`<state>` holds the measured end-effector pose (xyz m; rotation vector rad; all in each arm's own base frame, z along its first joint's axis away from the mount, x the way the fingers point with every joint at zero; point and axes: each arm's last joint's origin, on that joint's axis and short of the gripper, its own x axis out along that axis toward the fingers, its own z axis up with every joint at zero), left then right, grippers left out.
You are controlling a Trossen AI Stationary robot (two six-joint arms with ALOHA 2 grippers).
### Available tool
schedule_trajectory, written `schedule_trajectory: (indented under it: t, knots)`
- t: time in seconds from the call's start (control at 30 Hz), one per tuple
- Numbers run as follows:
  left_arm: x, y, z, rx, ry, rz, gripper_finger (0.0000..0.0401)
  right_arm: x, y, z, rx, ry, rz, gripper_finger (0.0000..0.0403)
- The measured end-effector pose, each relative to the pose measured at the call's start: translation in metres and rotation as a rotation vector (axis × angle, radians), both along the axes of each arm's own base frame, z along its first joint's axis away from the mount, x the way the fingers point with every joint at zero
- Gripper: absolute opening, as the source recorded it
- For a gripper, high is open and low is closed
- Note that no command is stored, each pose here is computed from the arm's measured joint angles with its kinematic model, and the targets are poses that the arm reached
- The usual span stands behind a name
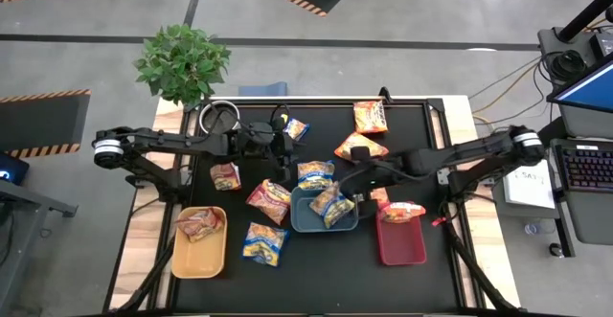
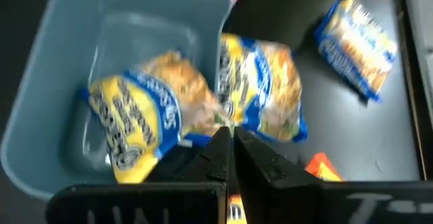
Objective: Sort Maruchan noodles
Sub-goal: Adjust the blue noodle pack
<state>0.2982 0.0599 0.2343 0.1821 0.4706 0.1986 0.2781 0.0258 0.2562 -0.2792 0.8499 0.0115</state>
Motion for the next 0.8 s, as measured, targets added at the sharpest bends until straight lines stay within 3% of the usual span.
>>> schedule_trajectory:
  t: [0.27, 0.8]
  knots:
    - [0.001, 0.000, 0.002, 0.006, -0.023, -0.001, 0.0120, -0.022, -0.003, -0.028, 0.049, -0.218, -0.025, 0.0009]
    - [0.001, 0.000, 0.002, 0.007, -0.025, 0.000, 0.0120, -0.021, -0.006, -0.040, 0.082, -0.223, -0.084, 0.0009]
